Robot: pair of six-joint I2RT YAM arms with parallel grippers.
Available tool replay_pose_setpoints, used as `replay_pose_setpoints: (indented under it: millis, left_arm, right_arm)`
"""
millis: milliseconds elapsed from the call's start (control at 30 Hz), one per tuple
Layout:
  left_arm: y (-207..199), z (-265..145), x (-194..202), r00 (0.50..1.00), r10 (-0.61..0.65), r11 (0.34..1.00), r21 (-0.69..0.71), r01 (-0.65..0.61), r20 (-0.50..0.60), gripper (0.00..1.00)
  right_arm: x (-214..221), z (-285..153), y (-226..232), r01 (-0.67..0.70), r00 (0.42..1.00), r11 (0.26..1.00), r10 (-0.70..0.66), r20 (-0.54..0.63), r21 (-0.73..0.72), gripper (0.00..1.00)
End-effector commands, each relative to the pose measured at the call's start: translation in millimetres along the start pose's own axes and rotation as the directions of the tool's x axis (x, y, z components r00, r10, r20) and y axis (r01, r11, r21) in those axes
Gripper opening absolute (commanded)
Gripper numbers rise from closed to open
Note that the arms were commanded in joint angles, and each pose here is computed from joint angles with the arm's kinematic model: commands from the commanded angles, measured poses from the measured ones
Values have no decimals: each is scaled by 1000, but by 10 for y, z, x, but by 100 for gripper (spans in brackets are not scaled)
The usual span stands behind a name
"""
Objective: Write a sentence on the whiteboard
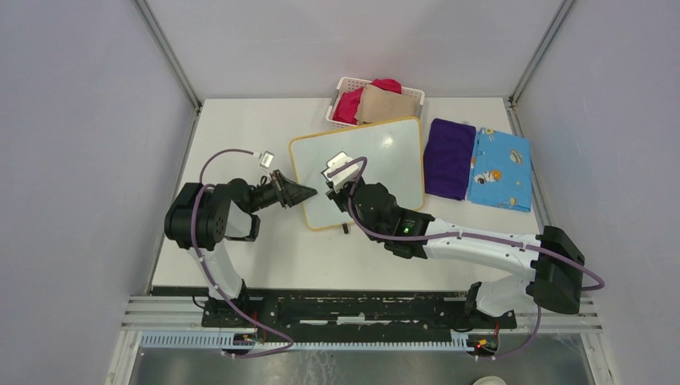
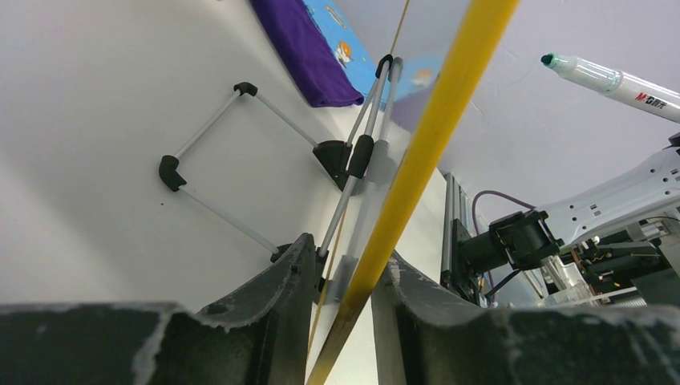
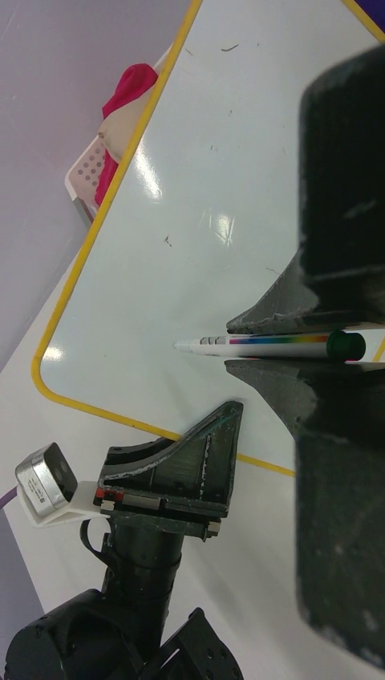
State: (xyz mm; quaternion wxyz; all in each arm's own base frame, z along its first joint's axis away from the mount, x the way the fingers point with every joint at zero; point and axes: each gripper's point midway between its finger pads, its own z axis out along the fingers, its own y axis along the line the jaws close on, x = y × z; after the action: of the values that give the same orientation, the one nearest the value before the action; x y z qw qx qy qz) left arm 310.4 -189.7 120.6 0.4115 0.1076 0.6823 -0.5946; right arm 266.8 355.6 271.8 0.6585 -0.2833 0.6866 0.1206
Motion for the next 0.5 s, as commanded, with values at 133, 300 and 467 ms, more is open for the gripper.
replay_pose_setpoints:
  millis: [133, 300, 467]
  left_arm:
    - [-78, 8, -85, 998, 67, 997, 40, -67, 15, 31]
    - [-70, 7, -75, 998, 64, 997, 39, -64, 13, 29]
    - [-67, 10, -69, 998, 61, 997, 38, -61, 12, 28]
  right_arm:
    - [-362, -10, -56, -55, 994, 998, 53, 92, 14, 0]
    - [-369, -7, -55, -56, 994, 998, 55, 94, 13, 0]
    - [-371, 22, -51, -52, 994, 998, 50, 95, 22, 0]
